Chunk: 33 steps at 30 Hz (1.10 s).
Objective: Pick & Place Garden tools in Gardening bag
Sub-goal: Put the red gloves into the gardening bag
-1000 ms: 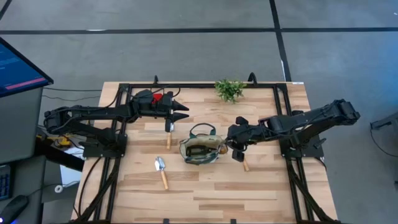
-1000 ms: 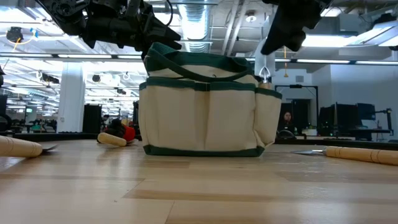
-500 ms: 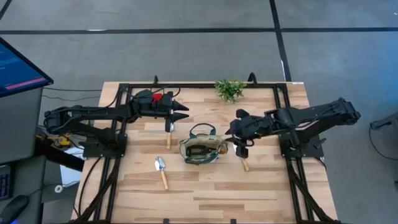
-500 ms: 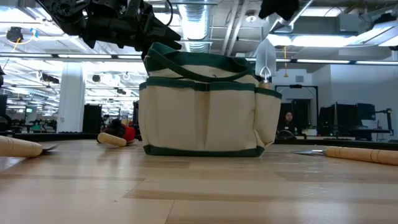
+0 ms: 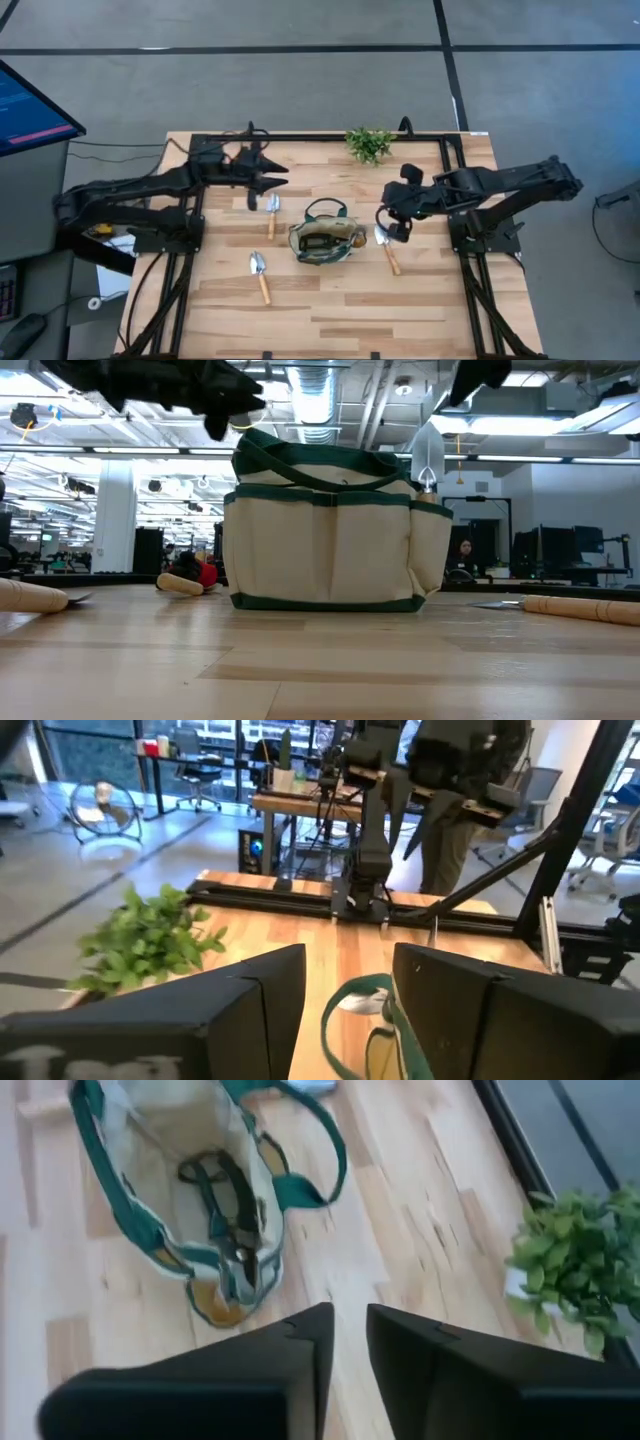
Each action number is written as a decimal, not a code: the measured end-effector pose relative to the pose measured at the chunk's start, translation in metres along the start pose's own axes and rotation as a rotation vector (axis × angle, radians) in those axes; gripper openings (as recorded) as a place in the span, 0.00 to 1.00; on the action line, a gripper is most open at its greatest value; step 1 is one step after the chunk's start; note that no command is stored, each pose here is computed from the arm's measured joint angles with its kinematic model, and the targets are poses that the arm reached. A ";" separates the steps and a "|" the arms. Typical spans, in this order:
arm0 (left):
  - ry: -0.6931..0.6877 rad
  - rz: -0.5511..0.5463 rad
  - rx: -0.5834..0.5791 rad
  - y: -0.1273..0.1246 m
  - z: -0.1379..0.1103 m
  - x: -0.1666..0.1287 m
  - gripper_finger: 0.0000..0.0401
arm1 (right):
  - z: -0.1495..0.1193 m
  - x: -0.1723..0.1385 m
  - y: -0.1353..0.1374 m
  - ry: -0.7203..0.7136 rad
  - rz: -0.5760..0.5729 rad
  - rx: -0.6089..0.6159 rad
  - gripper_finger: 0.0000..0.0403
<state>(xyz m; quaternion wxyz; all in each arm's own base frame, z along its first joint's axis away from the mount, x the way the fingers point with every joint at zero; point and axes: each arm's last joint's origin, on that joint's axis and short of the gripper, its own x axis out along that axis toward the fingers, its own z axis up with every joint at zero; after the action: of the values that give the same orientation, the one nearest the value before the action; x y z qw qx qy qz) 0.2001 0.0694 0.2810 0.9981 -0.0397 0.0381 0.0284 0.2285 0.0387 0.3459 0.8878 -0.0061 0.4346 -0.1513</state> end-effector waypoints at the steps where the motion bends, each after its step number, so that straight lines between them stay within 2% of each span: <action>1: 0.006 0.004 0.009 -0.002 0.002 -0.006 0.34 | 0.001 -0.001 0.000 -0.014 -0.002 0.010 0.12; 6: 0.007 0.014 0.028 -0.010 0.010 -0.033 0.26 | -0.002 -0.011 -0.006 -0.073 -0.046 0.013 0.02; 10: 0.027 0.059 0.044 -0.012 0.010 -0.044 0.17 | -0.003 -0.025 -0.011 -0.146 -0.078 0.010 0.02; 12: 0.061 0.188 0.036 -0.008 0.007 -0.048 0.12 | -0.004 -0.031 -0.014 -0.181 -0.097 0.012 0.02; 16: 0.187 0.528 0.013 0.006 -0.005 -0.053 0.02 | -0.006 -0.039 -0.017 -0.225 -0.130 0.012 0.01; 18: 0.213 0.622 -0.027 0.011 -0.010 -0.051 0.01 | -0.006 -0.041 -0.017 -0.235 -0.142 0.008 0.00; 22: 0.259 0.649 -0.065 0.018 -0.017 -0.042 0.05 | -0.006 -0.040 -0.016 -0.228 -0.142 -0.016 0.01; 27: 0.466 0.650 -0.066 0.023 -0.040 -0.032 0.18 | -0.005 -0.036 -0.014 -0.209 -0.148 -0.036 0.00; 33: 0.763 0.543 0.160 0.024 -0.064 -0.026 0.33 | -0.007 -0.036 -0.014 -0.194 -0.147 -0.046 0.00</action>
<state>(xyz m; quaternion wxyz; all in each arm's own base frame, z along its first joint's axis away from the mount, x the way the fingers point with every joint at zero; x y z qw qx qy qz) 0.1682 0.0862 0.2173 0.8690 0.0413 0.4133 0.2688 0.1988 0.0358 0.3712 0.9118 -0.0727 0.3485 -0.2047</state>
